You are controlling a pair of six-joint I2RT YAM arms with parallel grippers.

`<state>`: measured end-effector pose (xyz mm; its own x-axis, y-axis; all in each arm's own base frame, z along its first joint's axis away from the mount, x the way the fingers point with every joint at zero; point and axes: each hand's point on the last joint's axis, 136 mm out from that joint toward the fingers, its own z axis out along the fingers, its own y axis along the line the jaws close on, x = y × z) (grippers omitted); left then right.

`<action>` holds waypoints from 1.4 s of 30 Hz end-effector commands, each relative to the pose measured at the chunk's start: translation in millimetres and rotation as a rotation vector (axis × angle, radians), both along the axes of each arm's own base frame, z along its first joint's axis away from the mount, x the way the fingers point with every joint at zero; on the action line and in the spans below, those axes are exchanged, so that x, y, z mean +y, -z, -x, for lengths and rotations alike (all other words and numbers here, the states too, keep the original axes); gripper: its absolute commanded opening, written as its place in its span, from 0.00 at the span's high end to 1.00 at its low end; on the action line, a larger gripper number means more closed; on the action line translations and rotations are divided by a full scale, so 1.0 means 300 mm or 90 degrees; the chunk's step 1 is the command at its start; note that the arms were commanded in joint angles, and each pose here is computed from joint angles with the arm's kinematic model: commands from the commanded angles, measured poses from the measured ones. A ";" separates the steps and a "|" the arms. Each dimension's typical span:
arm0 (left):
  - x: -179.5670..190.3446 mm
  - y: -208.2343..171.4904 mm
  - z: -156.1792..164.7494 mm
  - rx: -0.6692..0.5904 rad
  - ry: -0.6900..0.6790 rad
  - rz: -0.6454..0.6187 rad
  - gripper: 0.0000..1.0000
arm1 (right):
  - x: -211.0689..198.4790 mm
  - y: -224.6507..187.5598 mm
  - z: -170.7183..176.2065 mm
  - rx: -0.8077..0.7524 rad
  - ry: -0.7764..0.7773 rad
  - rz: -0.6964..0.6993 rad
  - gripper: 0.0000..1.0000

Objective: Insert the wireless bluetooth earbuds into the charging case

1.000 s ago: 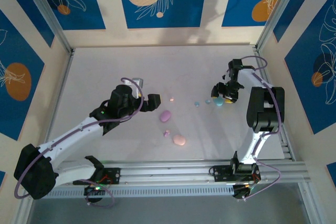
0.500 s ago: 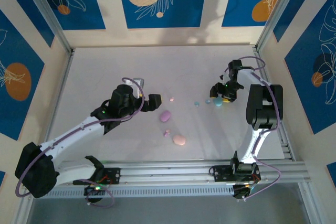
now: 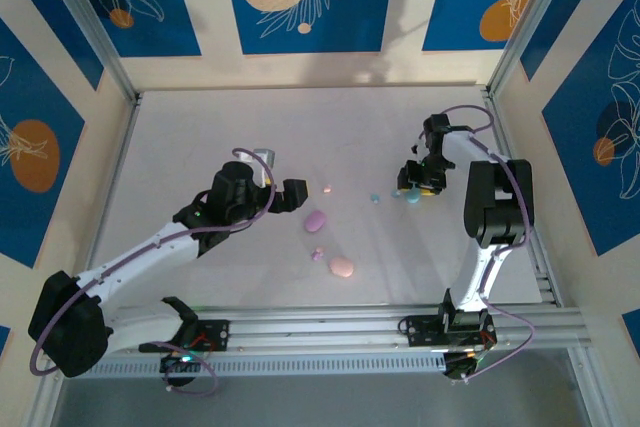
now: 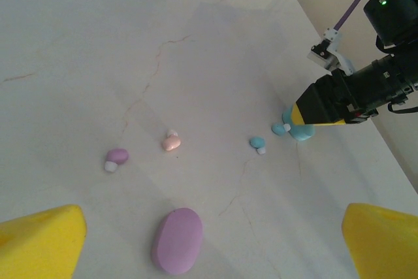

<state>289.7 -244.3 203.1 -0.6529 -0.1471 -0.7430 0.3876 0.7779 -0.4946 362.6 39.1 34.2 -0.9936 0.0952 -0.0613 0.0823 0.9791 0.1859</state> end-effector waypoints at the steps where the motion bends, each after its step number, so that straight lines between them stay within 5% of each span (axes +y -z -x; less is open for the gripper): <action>1: -0.012 0.006 0.012 0.006 0.008 0.008 0.00 | -0.021 0.003 0.007 0.016 0.004 0.025 0.46; 20: -0.021 -0.003 0.004 0.006 0.013 0.003 0.00 | -0.009 0.043 0.023 0.027 -0.031 0.060 0.44; 28: 0.067 -0.044 -0.014 -0.035 -0.071 0.017 0.00 | -0.021 0.060 0.017 0.026 -0.027 0.073 0.50; 36: 0.162 -0.128 0.030 -0.113 -0.118 0.109 0.00 | -0.014 0.087 0.017 0.039 -0.032 0.077 0.50; 42: 0.169 -0.117 0.043 -0.096 -0.111 0.101 0.00 | -0.019 0.028 -0.009 -0.013 -0.018 0.089 0.63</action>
